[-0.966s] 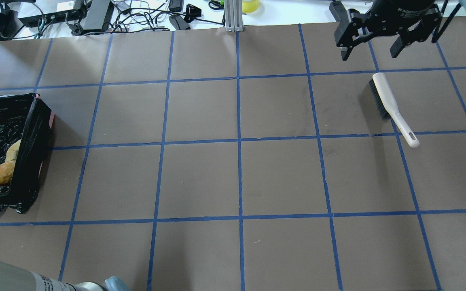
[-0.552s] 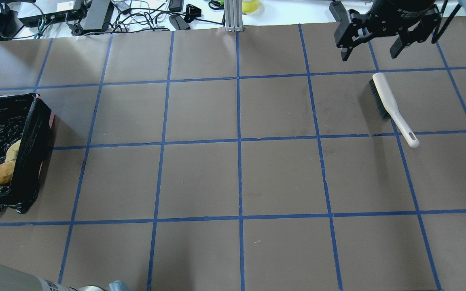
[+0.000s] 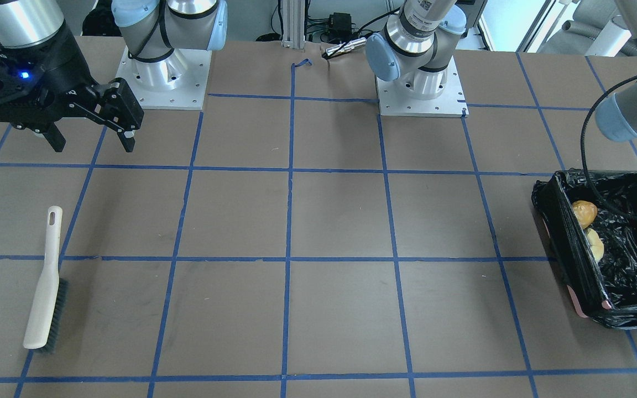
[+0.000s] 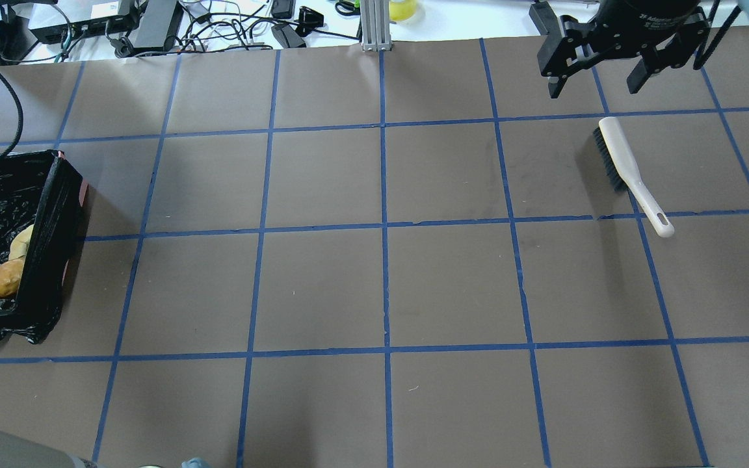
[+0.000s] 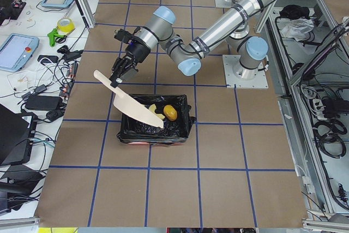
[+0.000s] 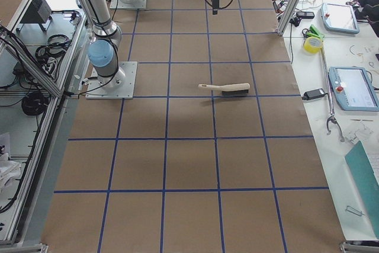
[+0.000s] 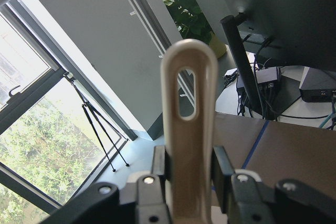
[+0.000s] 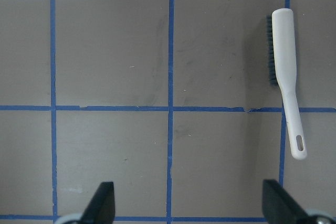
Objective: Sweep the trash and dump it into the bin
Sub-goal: 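Hold the dustpan tilted over the bin with the left gripper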
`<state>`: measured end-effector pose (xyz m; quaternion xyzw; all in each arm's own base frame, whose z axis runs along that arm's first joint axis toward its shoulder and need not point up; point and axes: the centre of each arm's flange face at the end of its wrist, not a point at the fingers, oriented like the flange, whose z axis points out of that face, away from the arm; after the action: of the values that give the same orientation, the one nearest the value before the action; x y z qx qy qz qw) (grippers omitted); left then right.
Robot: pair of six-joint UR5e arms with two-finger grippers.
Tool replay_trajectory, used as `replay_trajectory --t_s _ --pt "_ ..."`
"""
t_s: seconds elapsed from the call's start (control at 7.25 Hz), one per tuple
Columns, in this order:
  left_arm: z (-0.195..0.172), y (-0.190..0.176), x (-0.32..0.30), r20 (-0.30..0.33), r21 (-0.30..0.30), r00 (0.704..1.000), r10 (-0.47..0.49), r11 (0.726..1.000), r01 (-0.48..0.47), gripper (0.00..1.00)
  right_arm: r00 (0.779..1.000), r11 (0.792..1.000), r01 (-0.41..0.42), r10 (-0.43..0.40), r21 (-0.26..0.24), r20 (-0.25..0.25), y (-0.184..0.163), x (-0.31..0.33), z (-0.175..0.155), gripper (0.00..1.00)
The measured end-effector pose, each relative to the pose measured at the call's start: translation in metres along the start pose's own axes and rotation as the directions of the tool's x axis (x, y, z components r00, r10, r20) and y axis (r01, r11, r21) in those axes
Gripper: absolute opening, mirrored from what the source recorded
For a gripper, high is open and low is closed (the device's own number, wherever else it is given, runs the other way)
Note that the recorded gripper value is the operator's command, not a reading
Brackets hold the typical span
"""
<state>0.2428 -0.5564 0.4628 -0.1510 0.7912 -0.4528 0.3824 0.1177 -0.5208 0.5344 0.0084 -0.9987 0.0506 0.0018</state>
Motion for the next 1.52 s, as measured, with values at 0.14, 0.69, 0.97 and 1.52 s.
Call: replay_trajectory --t_s 0.14,0.69,0.97,1.52 --pt "-0.003 0.003 0.001 0.009 0.022 1.000 0.002 1.000 -0.002 0.00 1.000 1.000 0.000 0.000 0.000 0.000 0.000 0.000 0.000 1.00" --pt "-0.013 0.010 0.001 0.046 0.100 0.999 0.005 0.995 -0.010 0.00 1.000 1.000 0.001 -0.001 0.001 0.000 0.001 -0.001 -0.001 1.00" --pt "-0.018 0.018 0.006 0.062 0.137 0.998 0.027 0.990 -0.035 0.00 1.000 1.000 0.001 -0.001 0.001 0.000 0.001 -0.001 -0.001 1.00" --pt "-0.034 0.027 0.020 0.082 0.206 0.995 0.053 0.976 -0.069 0.00 1.000 1.000 0.001 -0.001 0.001 0.000 0.001 -0.001 -0.001 1.00"
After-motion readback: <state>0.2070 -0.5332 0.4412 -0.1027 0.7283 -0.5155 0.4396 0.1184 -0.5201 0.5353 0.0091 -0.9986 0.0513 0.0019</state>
